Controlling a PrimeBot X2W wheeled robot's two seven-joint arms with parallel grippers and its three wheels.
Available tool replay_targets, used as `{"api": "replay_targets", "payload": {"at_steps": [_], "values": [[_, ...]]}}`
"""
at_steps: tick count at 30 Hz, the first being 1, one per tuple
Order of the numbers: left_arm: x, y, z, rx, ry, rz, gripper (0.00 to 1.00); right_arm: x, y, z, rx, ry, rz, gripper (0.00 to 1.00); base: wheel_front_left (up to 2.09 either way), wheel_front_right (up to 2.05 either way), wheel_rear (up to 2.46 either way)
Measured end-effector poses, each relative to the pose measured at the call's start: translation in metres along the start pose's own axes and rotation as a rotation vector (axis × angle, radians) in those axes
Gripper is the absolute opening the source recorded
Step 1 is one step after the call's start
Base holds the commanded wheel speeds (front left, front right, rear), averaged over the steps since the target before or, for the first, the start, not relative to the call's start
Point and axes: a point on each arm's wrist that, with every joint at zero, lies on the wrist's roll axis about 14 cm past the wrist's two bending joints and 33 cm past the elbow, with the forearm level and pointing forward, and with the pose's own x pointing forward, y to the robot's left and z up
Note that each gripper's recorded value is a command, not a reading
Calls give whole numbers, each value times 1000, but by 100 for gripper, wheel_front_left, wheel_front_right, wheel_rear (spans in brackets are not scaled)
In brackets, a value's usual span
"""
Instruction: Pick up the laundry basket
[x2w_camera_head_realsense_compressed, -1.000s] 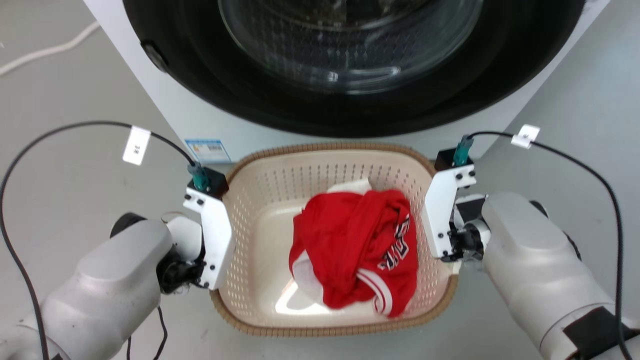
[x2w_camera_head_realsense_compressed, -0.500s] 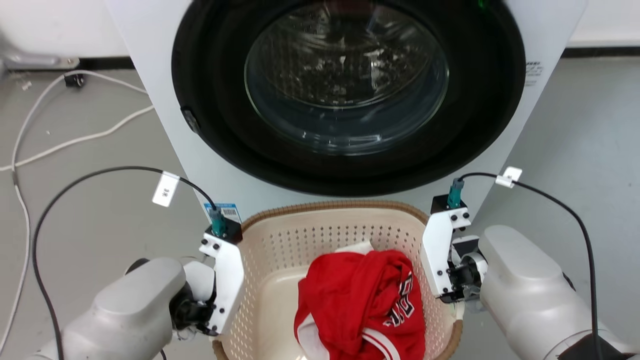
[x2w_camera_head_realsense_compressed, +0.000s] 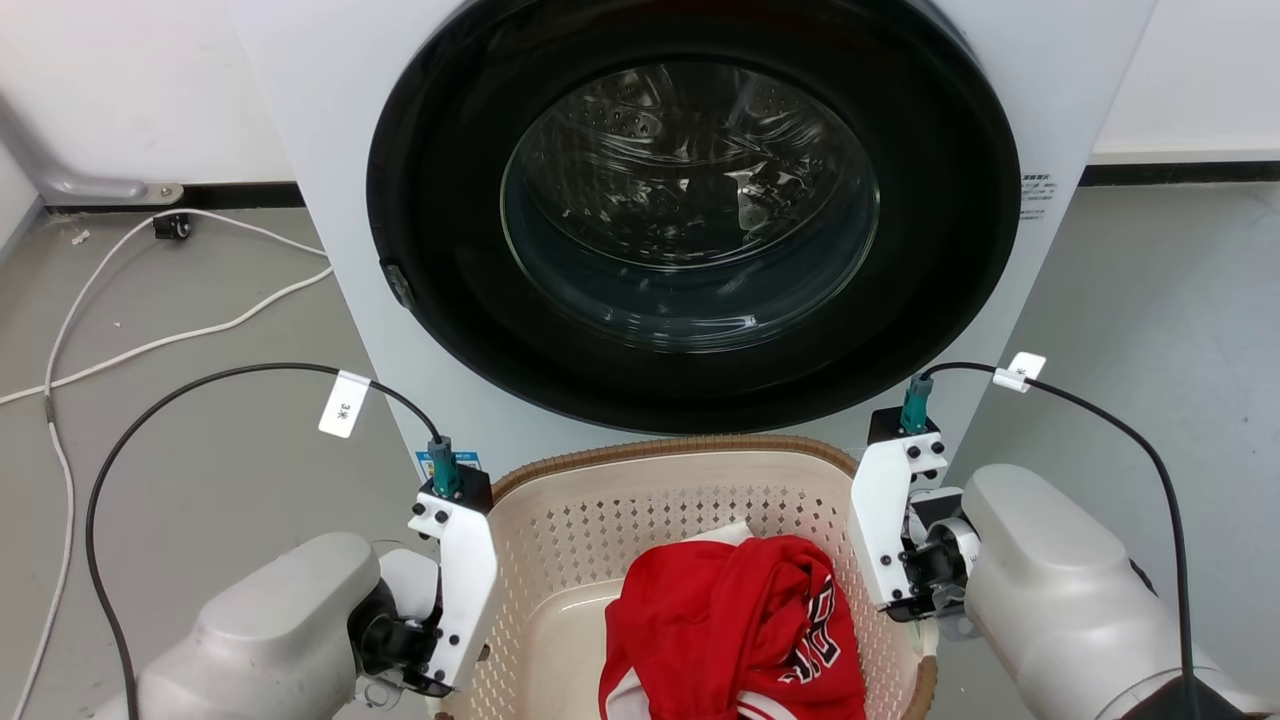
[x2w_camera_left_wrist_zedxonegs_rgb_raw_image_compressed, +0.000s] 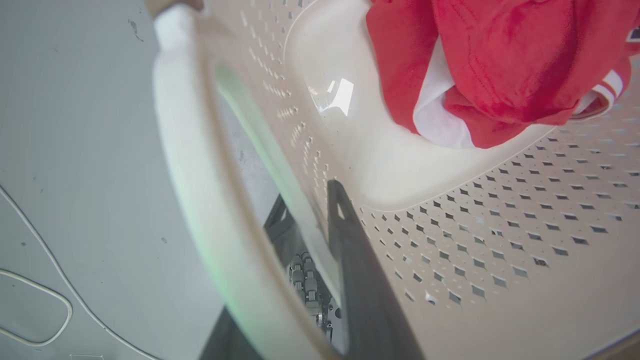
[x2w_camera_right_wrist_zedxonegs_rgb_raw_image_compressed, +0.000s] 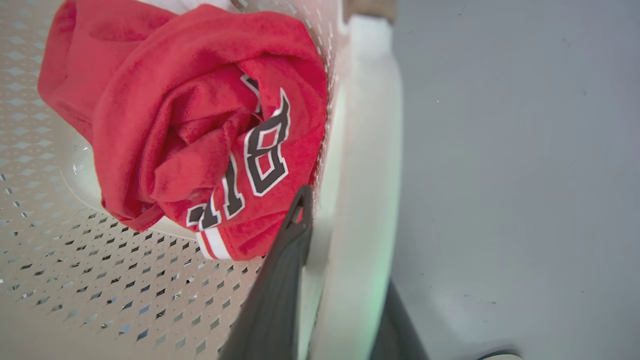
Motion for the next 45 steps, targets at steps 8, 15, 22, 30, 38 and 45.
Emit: {"api": "replay_targets", "payload": {"at_steps": [8, 15, 22, 30, 38, 45], "values": [[0, 0, 0, 6, 6, 6, 0, 1, -1, -5, 21, 8, 6, 0, 0, 0, 0], [1, 0, -2, 13, 21, 15, 0, 3, -1, -10, 34, 14, 9, 0, 0, 0, 0], [0, -2, -1, 21, 18, 20, 0, 2, -1, -11, 43, 9, 11, 0, 0, 0, 0], [-1, -2, 2, 31, 5, 27, 0, 0, -2, -12, 52, 2, 11, 0, 0, 0, 0], [-2, -2, 3, 33, 4, 27, 0, 0, -3, -12, 57, 3, 12, 0, 0, 0, 0], [-2, -1, 3, 32, 6, 29, 0, 1, -1, -12, 59, 5, 18, 0, 0, 0, 0]]}}
